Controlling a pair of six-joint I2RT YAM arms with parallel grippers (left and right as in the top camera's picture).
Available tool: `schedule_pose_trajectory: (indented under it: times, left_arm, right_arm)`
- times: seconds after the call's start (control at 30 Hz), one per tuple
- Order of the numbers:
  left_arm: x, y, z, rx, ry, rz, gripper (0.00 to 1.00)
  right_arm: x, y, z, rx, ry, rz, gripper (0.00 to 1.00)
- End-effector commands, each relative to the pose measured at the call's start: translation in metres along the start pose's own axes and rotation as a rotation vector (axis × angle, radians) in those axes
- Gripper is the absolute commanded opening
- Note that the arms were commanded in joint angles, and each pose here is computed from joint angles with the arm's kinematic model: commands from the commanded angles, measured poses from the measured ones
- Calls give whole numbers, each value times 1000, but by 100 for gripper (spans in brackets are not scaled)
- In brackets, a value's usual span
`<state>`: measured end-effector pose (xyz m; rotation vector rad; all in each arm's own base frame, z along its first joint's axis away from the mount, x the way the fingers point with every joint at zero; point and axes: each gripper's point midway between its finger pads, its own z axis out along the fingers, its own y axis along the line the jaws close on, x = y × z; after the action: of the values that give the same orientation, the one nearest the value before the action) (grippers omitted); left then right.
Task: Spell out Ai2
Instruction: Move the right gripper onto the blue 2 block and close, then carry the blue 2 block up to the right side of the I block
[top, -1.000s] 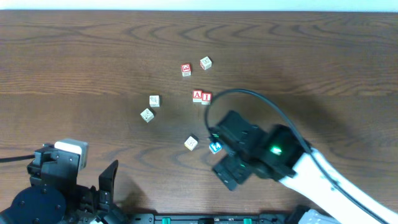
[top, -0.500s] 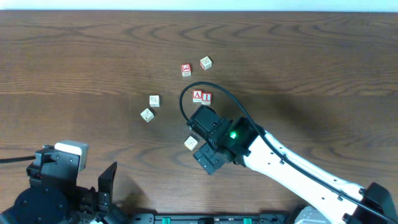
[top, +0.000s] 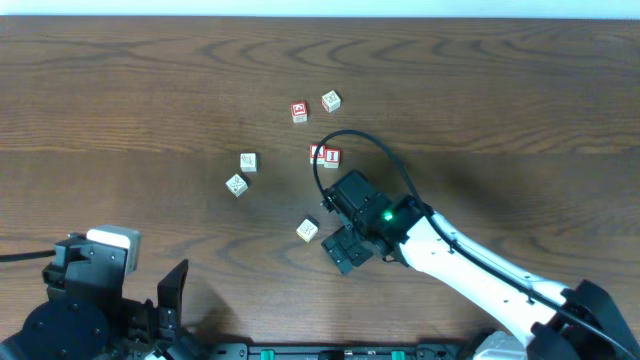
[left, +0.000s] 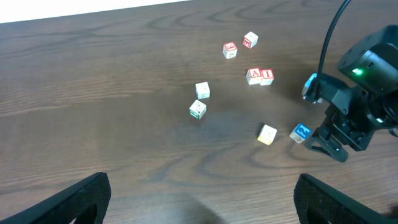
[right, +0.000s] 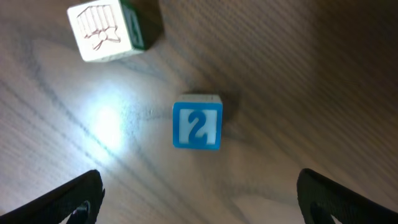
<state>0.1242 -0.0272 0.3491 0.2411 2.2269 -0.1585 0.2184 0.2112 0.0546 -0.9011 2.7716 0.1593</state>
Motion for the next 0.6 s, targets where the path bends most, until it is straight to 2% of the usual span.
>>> schedule_pose_trajectory:
  times: [0.0, 0.17, 0.57]
  left_arm:
    - [-3, 2, 2, -20, -7, -9, 95]
    - [-3, 2, 2, -23, -9, -10, 96]
    - [-3, 3, 2, -23, -8, -9, 95]
  right_arm:
    - [4, 0, 6, -28, -3, 2, 99]
    - [1, 7, 7, -72, -15, 14, 96]
    - [-8, 10, 25, -82, -32, 15, 96]
